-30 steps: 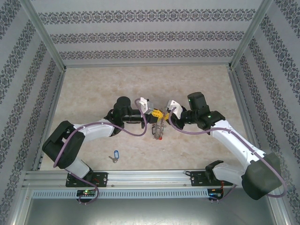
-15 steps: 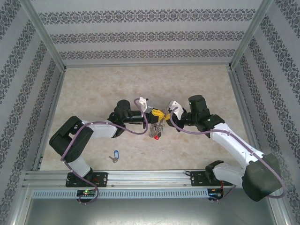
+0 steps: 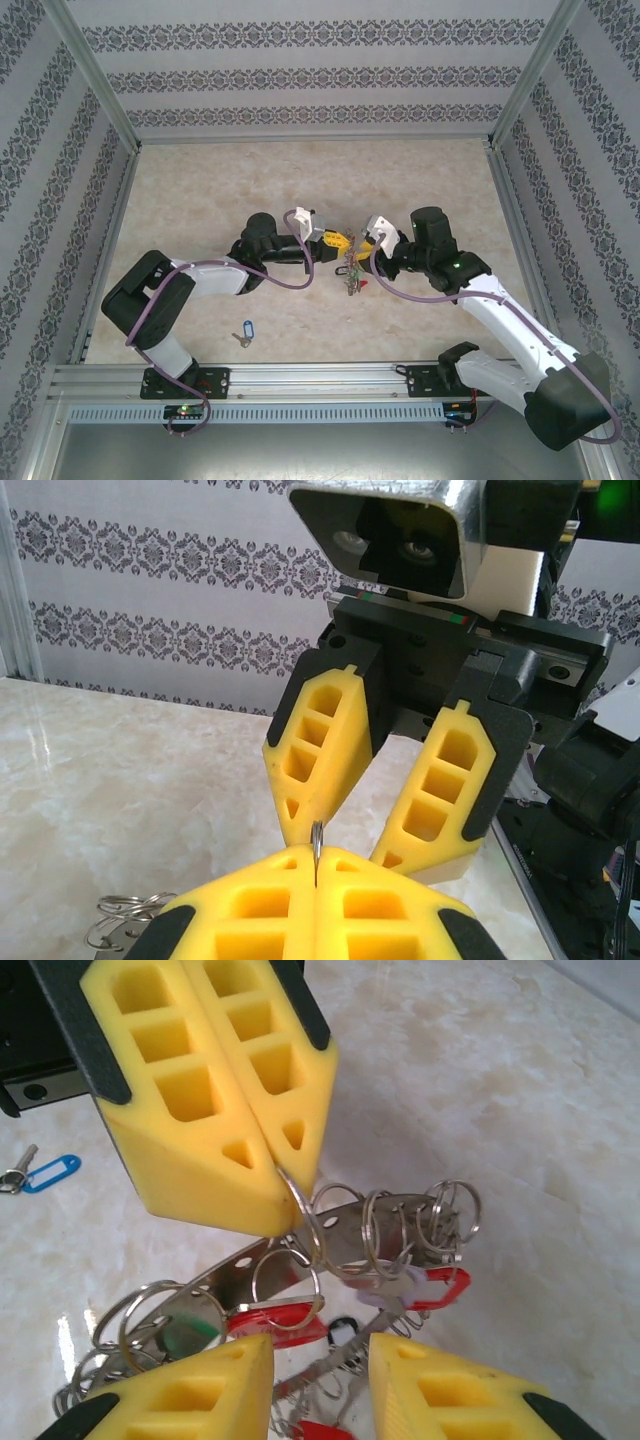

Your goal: Put the keys on the keyring

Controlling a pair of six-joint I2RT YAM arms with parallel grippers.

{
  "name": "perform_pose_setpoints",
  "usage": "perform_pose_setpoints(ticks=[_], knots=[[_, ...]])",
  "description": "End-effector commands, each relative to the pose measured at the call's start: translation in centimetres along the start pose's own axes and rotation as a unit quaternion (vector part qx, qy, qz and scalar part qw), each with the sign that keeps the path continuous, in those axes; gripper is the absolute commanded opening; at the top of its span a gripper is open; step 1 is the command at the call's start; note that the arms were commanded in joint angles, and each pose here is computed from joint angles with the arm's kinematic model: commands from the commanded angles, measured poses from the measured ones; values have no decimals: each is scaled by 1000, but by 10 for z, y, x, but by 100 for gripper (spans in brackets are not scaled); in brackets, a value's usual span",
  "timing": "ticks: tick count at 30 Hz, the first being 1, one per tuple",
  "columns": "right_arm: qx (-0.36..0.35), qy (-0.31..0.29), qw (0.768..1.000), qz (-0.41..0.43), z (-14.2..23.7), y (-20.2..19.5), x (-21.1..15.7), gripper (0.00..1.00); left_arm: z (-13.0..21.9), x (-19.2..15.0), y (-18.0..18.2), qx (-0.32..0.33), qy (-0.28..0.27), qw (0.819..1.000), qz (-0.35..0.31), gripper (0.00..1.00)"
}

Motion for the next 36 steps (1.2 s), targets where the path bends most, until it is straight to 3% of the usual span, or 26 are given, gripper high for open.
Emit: perform_pose_setpoints(ticks=[1,5,9,23,28,30,34,36], knots=[[-12,-24,999,38,10,-2,22,31,0,21,-11,-12,-19,999,-44,0],[-26,-47,997,54,15,-6,37,31,1,22,-11,-13,-15,999,-47,0],[11,-61,996,68,16,3,48,29,0,22,-11,-12,-15,999,-46,0],[64,-33,995,74,-2,8,39,23,0,25,-12,-16,-17,999,-44,0],[61,-25,995,76,-4,6,37,12,0,25,-12,-15,-17,999,-46,0],[62,-21,995,77,-3,6,37,0,0,24,-11,-13,-14,999,-46,0],[62,-14,994,83,1,8,39,0,1,14,-13,-19,28,998,-59,2],[67,1,994,88,4,10,39,0,3,5,-14,-23,77,993,-83,10]])
Point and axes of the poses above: each hand's point on the last joint's axis, 136 mm out from that joint toward the fingers, its own z axis back along the fingers, its own y axis along the line the jaws close on, x = y × z, the point moved 3 cm from there along z, back along the fingers, and after that the axes turned 1 degree about -z, right-handed, at the moved point
